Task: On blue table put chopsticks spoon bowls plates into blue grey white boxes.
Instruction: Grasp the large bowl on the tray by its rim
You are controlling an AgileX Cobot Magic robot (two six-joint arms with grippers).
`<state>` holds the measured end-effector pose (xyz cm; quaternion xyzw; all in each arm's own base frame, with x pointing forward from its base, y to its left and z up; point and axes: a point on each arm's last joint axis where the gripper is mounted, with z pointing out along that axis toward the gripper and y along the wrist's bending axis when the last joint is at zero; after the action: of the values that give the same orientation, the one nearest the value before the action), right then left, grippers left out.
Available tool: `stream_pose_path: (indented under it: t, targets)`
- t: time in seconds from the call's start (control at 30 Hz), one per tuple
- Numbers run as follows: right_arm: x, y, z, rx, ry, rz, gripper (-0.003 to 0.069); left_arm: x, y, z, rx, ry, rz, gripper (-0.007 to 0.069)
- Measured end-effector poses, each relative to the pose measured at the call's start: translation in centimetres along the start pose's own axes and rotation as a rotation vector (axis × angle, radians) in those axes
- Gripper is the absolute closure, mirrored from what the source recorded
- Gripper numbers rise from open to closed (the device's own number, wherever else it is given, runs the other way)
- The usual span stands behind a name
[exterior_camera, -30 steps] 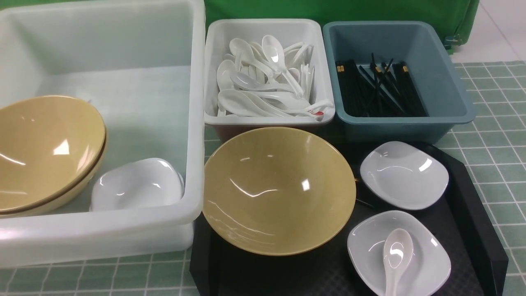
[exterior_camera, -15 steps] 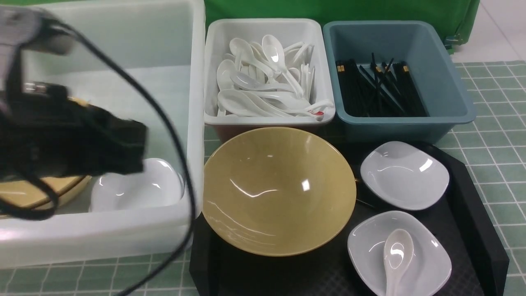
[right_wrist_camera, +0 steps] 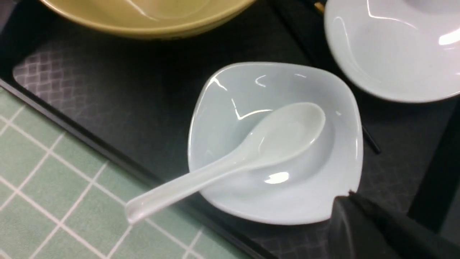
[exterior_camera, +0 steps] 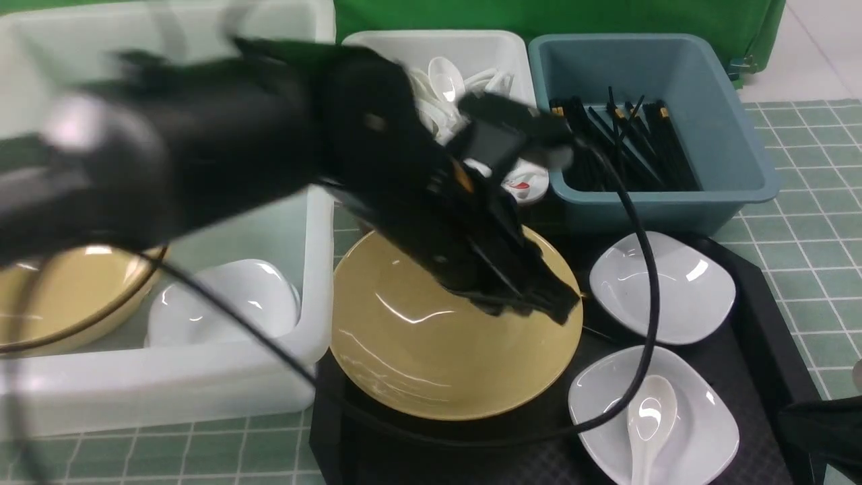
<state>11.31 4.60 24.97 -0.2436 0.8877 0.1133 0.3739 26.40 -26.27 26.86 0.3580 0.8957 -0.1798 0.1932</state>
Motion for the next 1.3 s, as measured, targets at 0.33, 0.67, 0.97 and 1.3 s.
stream_pose_path:
  t: [0.33,0.67,0.97,1.3]
  targets:
    - [-0.5,0.1,0.0,-0.014,-0.052,0.051,0.0622,-1.6,-0.4,7.2,0.101,0.092,-0.138,0.062]
    - [-0.5,0.1,0.0,-0.015,-0.055,0.054,0.0622,-5.0,-0.2,1.8,0.017,-0.005,0.027,0.0456]
    - [-0.5,0.1,0.0,-0.015,-0.055,0.053,0.0622,-4.0,6.7,1.1,-0.297,0.117,0.026,0.0145]
    - [-0.5,0.1,0.0,-0.014,-0.055,0.053,0.0621,-2.7,9.2,5.5,-0.37,0.231,-0.085,0.0132]
